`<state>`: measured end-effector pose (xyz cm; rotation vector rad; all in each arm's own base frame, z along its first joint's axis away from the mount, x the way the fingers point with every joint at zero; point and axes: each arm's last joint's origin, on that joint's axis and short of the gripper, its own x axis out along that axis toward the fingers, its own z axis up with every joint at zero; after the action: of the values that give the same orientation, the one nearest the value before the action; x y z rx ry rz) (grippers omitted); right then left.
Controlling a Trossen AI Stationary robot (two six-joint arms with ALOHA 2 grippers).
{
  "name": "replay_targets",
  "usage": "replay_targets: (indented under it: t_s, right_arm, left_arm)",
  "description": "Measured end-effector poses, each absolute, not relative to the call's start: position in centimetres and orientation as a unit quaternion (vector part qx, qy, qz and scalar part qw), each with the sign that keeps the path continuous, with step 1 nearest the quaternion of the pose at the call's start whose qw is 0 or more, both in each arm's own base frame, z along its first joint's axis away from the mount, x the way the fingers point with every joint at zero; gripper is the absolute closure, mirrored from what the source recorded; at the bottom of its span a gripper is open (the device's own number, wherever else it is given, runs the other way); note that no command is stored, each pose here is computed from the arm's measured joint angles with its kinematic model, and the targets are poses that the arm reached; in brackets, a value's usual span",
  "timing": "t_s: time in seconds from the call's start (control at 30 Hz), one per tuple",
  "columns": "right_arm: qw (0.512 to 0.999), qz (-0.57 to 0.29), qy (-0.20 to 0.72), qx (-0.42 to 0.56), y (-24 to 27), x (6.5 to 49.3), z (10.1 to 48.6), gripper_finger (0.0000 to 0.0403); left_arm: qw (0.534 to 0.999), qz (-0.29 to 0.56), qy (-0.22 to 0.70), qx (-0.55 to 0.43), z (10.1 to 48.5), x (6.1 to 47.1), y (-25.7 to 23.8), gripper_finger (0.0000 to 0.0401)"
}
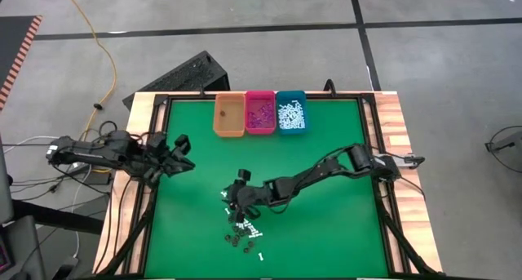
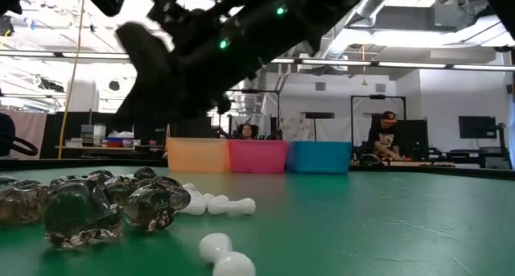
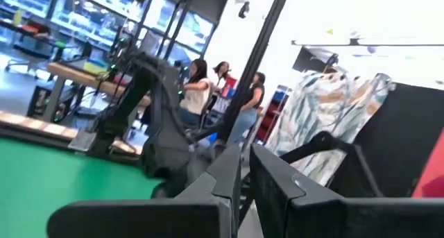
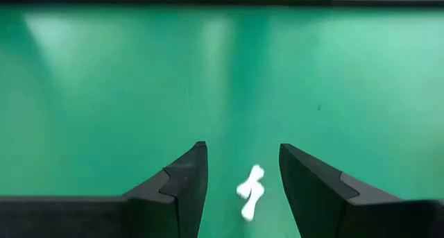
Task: Sort Halloween decoration
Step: Put the white bone toy into the blue bin
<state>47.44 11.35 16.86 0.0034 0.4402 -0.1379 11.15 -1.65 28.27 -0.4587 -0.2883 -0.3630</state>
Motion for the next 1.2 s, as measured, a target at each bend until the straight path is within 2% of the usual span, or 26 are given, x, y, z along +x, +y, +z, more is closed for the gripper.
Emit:
replay_targets:
  t_s: [0.23,0.6,0.73,1.03,1.2]
  right_arm:
    - [0.968,-0.078,0.239,0.013,11.6,49.7,14.5,0.0197]
    - [0.944,-0.124,0.300,0.065,9.9,49.5,12.5,0.0205]
    - [0.941,-0.120,0.310,0.065,9.7,49.4,12.4,0.0240]
    - [0.939,-0.103,0.320,0.071,9.8,49.4,12.4,0.0375]
    - [0.940,-0.085,0.321,0.083,10.1,49.3,13.0,0.0386]
  left_arm:
    - [0.933,-0.213,-0.169,-0.235,28.9,9.6,-1.6,0.0378]
    - [0.931,-0.223,-0.181,-0.226,29.0,8.5,-1.6,0.0378]
    - [0.935,-0.218,-0.170,-0.220,28.8,8.6,-1.6,0.0379]
    - [0.938,-0.213,-0.153,-0.225,28.5,8.8,-1.6,0.0379]
    - [0.936,-0.214,-0.152,-0.233,28.5,8.7,-1.6,0.0379]
